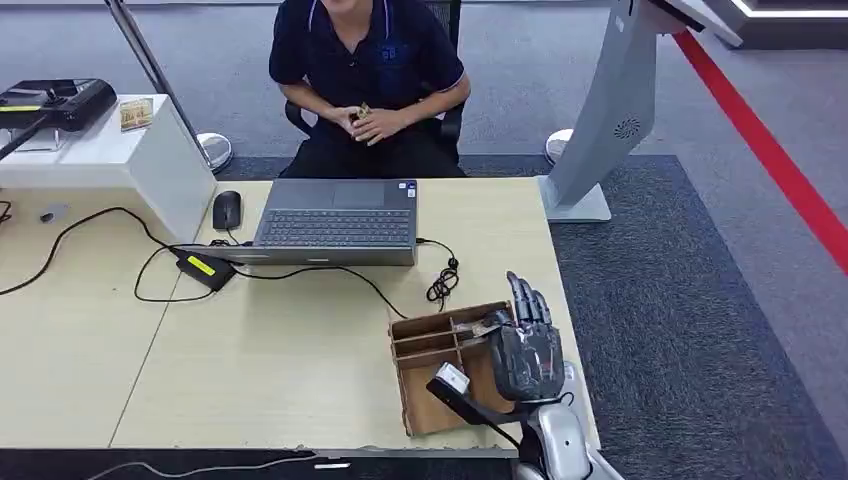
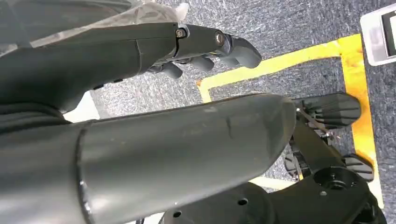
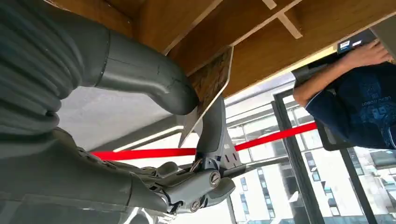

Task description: Pass the card to the sensor for recognition and then transmit it.

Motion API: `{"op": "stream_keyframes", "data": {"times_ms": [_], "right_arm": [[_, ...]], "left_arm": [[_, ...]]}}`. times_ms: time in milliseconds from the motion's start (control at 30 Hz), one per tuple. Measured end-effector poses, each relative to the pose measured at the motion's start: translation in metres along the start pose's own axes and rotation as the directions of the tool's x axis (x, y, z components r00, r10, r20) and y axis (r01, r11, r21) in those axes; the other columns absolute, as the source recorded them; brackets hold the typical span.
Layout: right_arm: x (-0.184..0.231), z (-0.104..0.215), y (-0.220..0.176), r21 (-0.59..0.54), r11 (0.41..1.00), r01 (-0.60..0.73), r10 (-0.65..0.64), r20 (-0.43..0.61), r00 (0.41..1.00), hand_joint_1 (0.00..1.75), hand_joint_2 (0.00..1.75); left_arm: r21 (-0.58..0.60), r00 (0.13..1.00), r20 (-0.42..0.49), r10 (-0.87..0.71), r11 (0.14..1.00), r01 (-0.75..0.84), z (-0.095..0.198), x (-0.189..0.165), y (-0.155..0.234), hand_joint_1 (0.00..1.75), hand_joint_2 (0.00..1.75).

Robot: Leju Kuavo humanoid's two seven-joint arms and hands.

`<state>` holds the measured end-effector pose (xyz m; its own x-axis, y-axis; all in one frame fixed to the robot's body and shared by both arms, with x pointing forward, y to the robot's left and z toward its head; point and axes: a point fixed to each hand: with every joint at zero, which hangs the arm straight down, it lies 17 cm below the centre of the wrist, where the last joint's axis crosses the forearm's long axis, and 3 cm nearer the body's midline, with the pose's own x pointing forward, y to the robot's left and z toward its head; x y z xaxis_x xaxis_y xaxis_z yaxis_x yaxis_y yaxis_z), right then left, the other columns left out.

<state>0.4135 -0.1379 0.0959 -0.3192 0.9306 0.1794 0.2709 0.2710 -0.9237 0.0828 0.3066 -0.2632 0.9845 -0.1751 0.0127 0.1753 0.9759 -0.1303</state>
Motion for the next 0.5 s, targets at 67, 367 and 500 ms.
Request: {"op": "stream_keyframes", "data": {"times_ms": [67,367,500], "right_arm": [[0.0,0.0,0.0,0.0,1.0,0.0,0.0,0.0,1.0,1.75,1.75],[0.001,-0.001,-0.001,-0.004,1.0,-0.006,0.006,0.006,1.0,1.75,1.75],[0.006,-0.003,-0.018,-0.049,0.999,-0.005,0.006,0.019,1.0,1.75,1.75]], "left_arm": [[0.0,1.0,0.0,0.0,1.0,0.0,0.0,0.0,0.0,0.0,0.0],[-0.003,1.0,0.002,0.009,1.0,-0.009,0.0,0.001,0.0,0.0,0.0],[-0.001,0.999,0.006,0.033,0.999,-0.033,0.0,0.002,0.0,0.0,0.0]]}}
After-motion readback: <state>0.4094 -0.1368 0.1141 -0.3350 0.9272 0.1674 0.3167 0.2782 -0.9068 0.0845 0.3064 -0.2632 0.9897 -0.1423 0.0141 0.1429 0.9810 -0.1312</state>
